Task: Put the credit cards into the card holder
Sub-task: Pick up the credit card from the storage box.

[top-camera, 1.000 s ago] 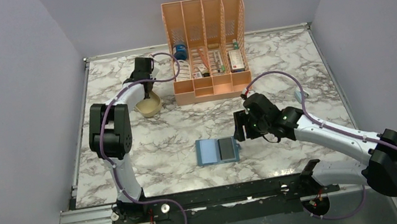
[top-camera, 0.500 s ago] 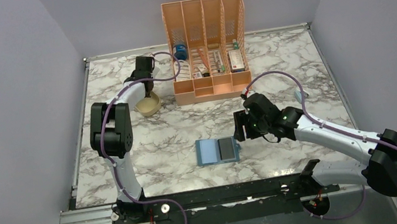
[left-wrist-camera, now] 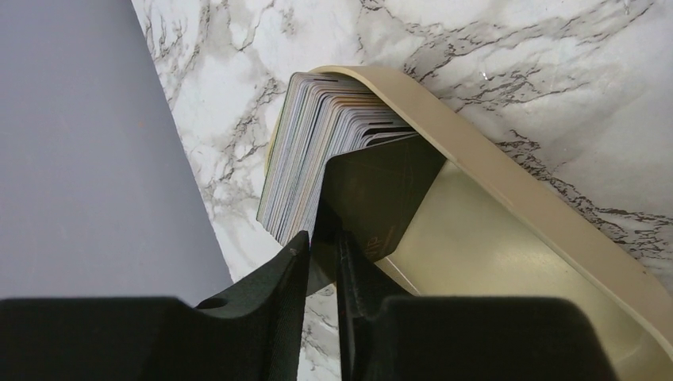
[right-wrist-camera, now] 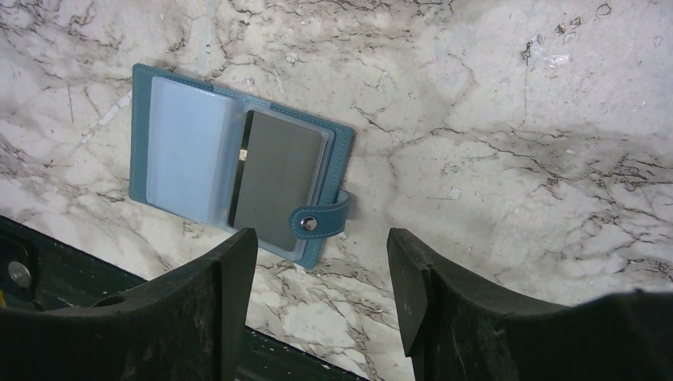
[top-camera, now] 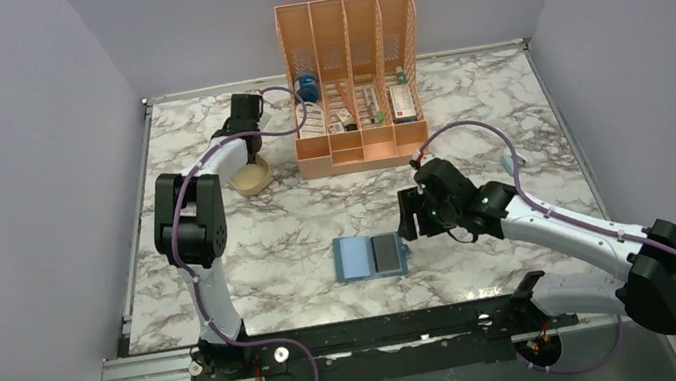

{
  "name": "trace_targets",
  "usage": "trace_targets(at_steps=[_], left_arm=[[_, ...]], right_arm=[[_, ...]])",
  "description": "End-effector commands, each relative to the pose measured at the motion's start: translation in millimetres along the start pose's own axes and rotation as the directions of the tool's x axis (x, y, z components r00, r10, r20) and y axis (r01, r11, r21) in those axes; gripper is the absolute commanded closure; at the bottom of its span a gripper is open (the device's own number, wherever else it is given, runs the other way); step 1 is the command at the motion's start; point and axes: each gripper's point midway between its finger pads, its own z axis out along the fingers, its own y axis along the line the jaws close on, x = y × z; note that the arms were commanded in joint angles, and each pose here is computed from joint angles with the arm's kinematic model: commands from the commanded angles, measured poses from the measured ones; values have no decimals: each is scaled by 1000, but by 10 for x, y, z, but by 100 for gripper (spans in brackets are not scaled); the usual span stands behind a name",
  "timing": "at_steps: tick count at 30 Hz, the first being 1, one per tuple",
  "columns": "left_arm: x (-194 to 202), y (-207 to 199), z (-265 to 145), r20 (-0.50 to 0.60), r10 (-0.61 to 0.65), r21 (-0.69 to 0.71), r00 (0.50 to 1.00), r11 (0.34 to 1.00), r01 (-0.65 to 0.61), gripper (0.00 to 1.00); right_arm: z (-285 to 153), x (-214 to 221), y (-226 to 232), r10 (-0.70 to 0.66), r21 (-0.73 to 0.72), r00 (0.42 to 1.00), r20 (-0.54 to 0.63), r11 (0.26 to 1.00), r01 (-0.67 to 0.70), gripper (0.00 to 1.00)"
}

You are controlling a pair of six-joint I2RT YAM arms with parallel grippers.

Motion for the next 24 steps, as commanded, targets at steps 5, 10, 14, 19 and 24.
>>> trace_targets(at_steps=[5, 10, 14, 19, 24], left_arm=[[-32, 82, -46, -13, -22, -11, 1000, 1000, 22, 92], [-112, 24, -242, -22, -117, 62, 993, 991, 118, 100], [-118, -29, -431, -30, -160, 109, 987, 981, 163, 100], [-114, -13, -645, -32, -226, 141, 974, 963, 228, 100], [-156, -20, -935, -20, -343, 208, 939, 917, 339, 100]], right_arm=[[-70, -126, 122, 4, -46, 999, 39, 999, -2, 38], [-70, -116, 197, 11, -93, 999, 42, 996, -7, 38], [-65, -112, 257, 8, -125, 999, 34, 992, -4, 38], [-97, -129, 319, 5, -157, 999, 38, 988, 1, 38], [-173, -150, 447, 14, -226, 999, 42, 974, -5, 38]])
